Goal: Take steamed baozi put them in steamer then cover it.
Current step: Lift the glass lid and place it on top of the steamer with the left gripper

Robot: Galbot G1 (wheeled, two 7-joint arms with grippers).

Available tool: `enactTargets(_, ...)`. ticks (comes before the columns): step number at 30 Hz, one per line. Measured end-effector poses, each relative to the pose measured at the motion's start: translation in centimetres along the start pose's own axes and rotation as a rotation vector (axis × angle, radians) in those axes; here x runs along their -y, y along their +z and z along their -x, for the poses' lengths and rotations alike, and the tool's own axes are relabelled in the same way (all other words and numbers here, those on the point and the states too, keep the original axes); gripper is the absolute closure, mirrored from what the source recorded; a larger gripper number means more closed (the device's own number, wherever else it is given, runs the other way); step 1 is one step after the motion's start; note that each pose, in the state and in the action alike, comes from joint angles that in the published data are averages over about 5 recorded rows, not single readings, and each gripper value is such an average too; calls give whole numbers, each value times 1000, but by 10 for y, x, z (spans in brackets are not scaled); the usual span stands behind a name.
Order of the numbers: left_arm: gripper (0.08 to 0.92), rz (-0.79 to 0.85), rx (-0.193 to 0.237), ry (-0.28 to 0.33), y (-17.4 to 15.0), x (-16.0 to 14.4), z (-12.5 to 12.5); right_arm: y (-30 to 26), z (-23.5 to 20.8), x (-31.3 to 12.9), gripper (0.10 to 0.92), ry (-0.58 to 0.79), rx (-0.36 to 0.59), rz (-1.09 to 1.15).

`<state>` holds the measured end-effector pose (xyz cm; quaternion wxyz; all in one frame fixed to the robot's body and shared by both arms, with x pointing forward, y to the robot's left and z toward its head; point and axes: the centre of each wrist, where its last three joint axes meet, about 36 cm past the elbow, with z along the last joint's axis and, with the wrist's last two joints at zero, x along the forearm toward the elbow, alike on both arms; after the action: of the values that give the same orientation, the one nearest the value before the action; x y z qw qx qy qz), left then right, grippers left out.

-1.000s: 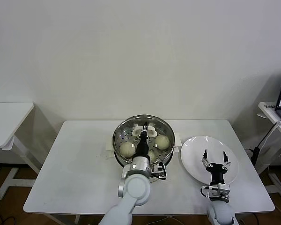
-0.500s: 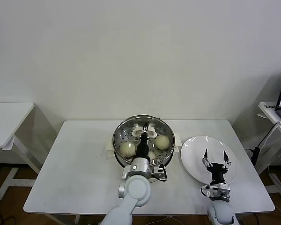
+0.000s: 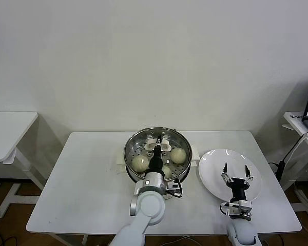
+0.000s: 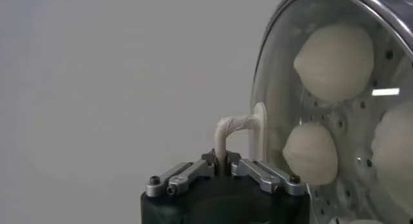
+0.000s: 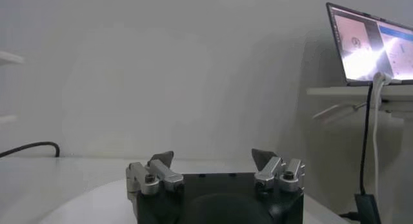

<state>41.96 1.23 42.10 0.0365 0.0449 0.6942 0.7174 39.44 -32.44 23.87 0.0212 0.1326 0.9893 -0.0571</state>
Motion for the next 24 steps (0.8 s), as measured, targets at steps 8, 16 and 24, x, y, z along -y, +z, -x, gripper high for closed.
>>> enactTargets(8,805,-16,3,13,1,1,3,0,1,0,200,0,4,-3)
enactTargets(16,625,-36,7,14,3,0,1,2,0,0,200,-2,1,-9)
enactTargets(24,468,-55,21,11,6,-5,-9,2,0,-1,200,-3,2,-9)
